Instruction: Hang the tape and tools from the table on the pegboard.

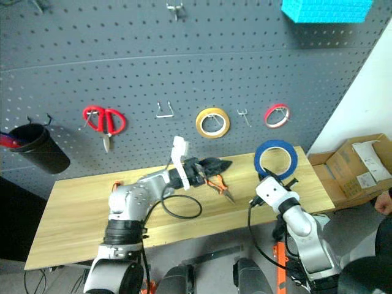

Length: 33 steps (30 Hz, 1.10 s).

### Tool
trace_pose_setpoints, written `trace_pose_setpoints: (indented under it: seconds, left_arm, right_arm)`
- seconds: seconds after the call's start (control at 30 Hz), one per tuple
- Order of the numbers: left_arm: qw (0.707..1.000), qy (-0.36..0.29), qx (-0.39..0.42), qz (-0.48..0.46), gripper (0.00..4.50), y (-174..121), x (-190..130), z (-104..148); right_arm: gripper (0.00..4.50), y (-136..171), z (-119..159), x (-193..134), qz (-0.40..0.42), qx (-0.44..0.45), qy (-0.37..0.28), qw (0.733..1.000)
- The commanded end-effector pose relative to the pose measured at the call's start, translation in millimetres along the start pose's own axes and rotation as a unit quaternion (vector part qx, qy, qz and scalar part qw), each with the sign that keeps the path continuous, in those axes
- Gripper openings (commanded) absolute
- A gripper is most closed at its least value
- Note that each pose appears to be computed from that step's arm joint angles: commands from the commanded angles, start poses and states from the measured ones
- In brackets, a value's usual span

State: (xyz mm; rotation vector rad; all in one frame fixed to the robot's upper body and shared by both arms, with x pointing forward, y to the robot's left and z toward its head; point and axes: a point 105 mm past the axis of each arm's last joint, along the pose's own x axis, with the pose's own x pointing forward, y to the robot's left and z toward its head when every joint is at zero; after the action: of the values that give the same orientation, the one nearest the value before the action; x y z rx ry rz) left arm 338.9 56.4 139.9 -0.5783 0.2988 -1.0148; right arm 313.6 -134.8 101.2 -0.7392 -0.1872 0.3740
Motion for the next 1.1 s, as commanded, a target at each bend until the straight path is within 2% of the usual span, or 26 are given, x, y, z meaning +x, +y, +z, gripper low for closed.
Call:
trace_pose_setpoints:
  seconds: [0.03,0.2,0.37,0.53,0.63,1.0,1.07,1.1]
  left_arm:
    - [0.999,-0.03,0.007,-0.026,4.5,-10,-5,23]
    - [0.999,-0.044,0.019,-0.007,4.5,-2,-3,34]
    - [0.998,-0.054,0.027,0.005,4.5,1,-3,38]
    - [0.998,-0.055,0.033,0.018,4.5,4,-5,37]
    - [0.998,-0.057,0.035,0.018,4.5,3,-6,39]
    - [0.998,-0.058,0.037,0.013,4.5,2,0,40]
    - [0.998,-0.058,0.037,0.011,4.5,1,2,40]
    - [0.998,-0.059,0.037,0.01,4.5,1,2,40]
  right_arm:
    - [0.54,-18,28,18,-0.023,-0.027,-0.08,0.996]
    - [0.54,-19,43,48,0.027,-0.008,-0.144,0.989]
    - [0.54,-21,45,70,0.088,0.022,-0.171,0.981]
    - [0.54,-17,21,79,0.156,0.092,-0.124,0.976]
    - [0.54,-21,9,83,0.169,0.111,-0.095,0.975]
    - [0.54,-32,-2,90,0.17,0.132,-0.061,0.975]
    - [1.25,-31,-1,90,0.172,0.129,-0.063,0.975]
    - [1.38,-31,-1,89,0.173,0.128,-0.064,0.974]
